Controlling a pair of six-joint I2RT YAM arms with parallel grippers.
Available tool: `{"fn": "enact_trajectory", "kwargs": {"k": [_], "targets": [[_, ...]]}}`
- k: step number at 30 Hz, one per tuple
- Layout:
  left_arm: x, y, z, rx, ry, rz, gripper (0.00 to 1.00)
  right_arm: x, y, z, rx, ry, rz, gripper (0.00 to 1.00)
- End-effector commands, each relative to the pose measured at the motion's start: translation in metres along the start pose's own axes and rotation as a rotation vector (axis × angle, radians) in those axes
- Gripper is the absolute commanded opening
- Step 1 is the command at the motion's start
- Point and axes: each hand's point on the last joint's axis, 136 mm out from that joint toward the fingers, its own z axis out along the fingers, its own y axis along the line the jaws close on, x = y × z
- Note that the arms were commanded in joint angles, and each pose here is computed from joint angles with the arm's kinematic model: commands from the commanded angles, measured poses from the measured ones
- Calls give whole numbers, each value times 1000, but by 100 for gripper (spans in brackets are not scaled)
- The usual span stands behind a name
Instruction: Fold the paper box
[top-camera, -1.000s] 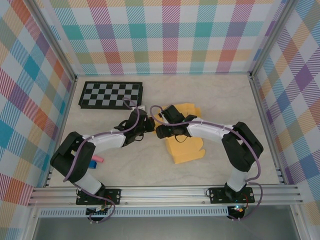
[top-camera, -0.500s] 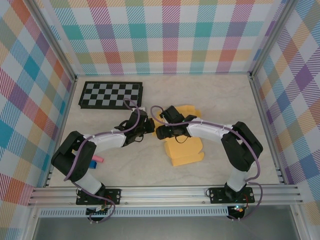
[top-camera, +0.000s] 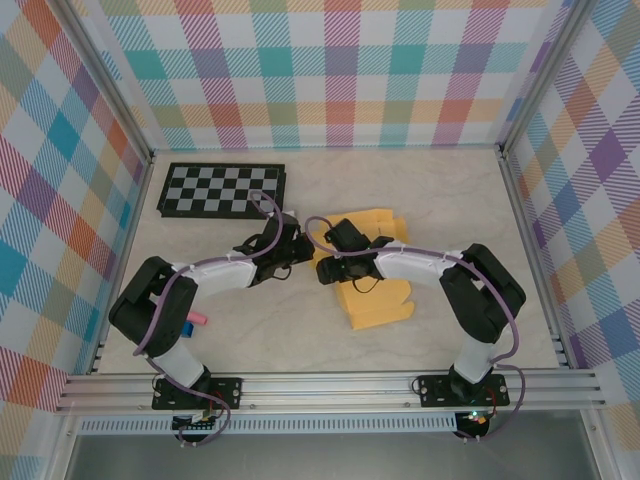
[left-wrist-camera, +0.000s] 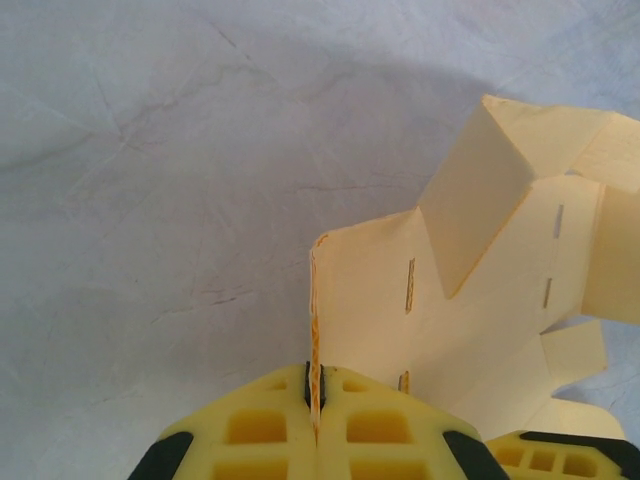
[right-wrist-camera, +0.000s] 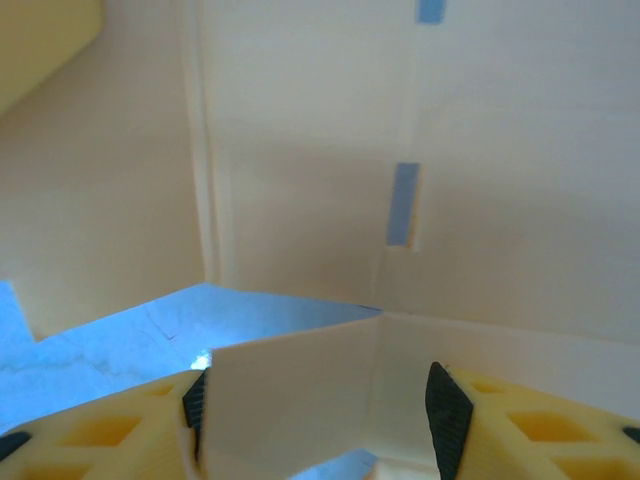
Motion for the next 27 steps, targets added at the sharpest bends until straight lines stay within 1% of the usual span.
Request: {"fn": "enact_trajectory", "kwargs": {"k": [1,6,11,17,27], "targets": [[-2,-4,0,1,6,9,0,-2,-4,-6,38,-17,10,54],[-2,3,-2,-28,-7,33,0,-6,-9,-14,58,-10,31,50],[0,6,-3,-36,-12,43,0,0,-20,-11,73,5,53,47],[2,11,-2,-40,-19,54,0,5,-20,-9,62,22,56,44],[8,23,-1,-75,-22,112,0,17,-34,-5,88,59,89,46]]}}
